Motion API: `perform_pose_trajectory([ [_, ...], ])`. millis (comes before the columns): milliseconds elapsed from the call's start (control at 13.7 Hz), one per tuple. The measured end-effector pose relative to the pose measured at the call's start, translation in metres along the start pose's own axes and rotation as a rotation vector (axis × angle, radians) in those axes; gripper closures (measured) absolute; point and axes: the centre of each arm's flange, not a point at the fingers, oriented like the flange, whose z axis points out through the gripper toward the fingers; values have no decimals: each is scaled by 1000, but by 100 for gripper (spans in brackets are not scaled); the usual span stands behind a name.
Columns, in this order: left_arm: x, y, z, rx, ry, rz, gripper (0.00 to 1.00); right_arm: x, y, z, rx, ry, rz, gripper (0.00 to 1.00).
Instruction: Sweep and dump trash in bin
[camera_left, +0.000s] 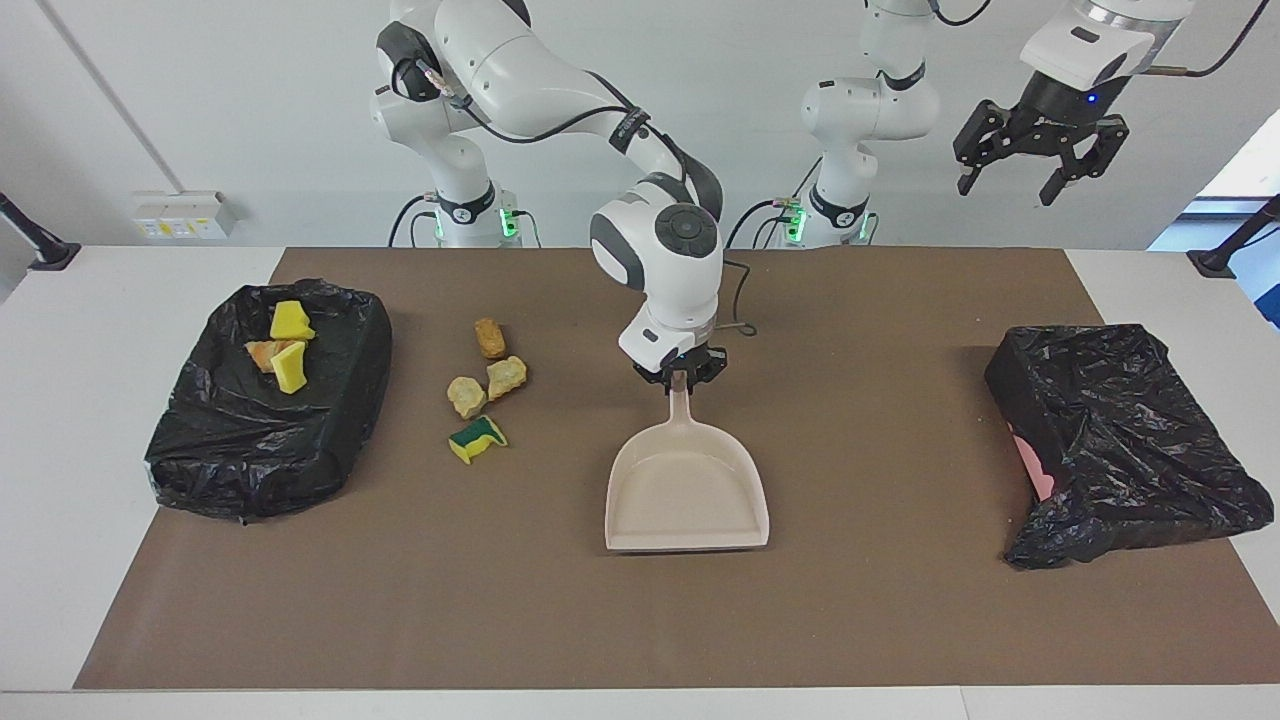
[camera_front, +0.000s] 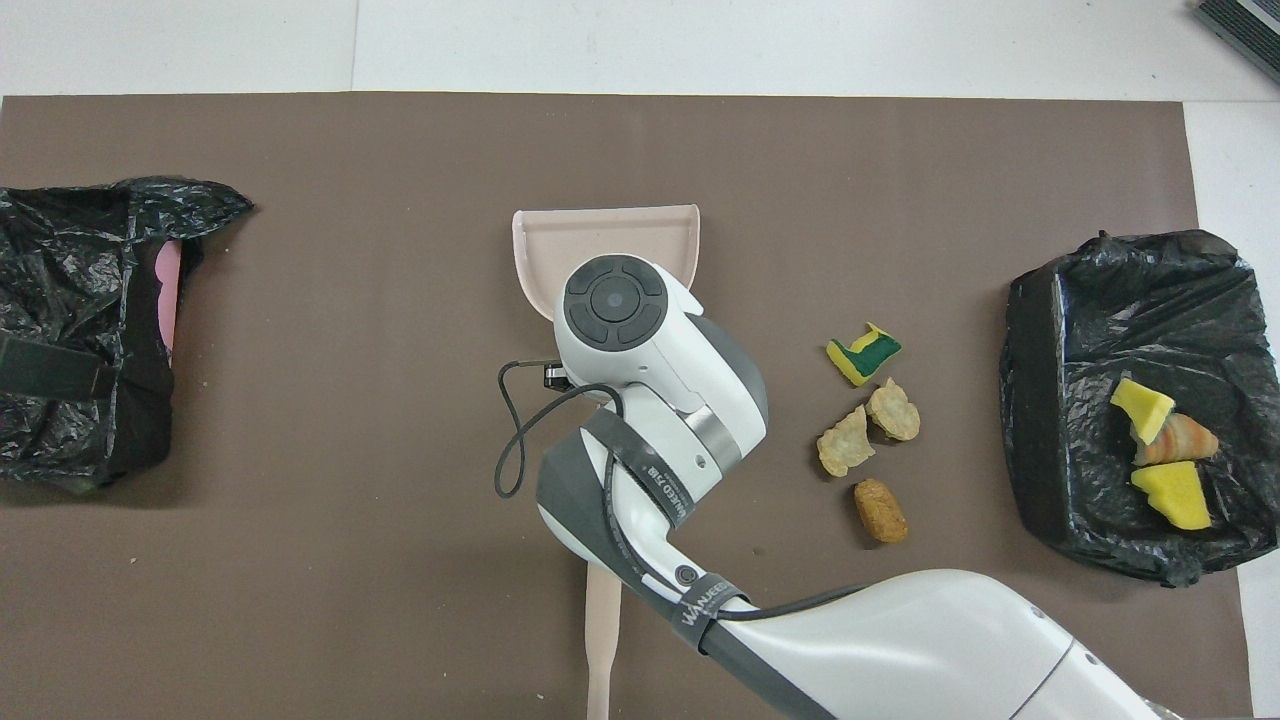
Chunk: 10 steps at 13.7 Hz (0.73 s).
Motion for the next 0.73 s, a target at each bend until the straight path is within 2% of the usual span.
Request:
perform_pose_trajectory([
  [365,-1,0,0,0,-5,0,0,0,-7,17,9,-1,-8,67],
  [438,-1,0,0,0,-6,0,0,0,-7,17,9,-1,-8,62],
  [730,-1,0,1,-1,-6,0,0,-2,-3,5,4,3,-11,21],
])
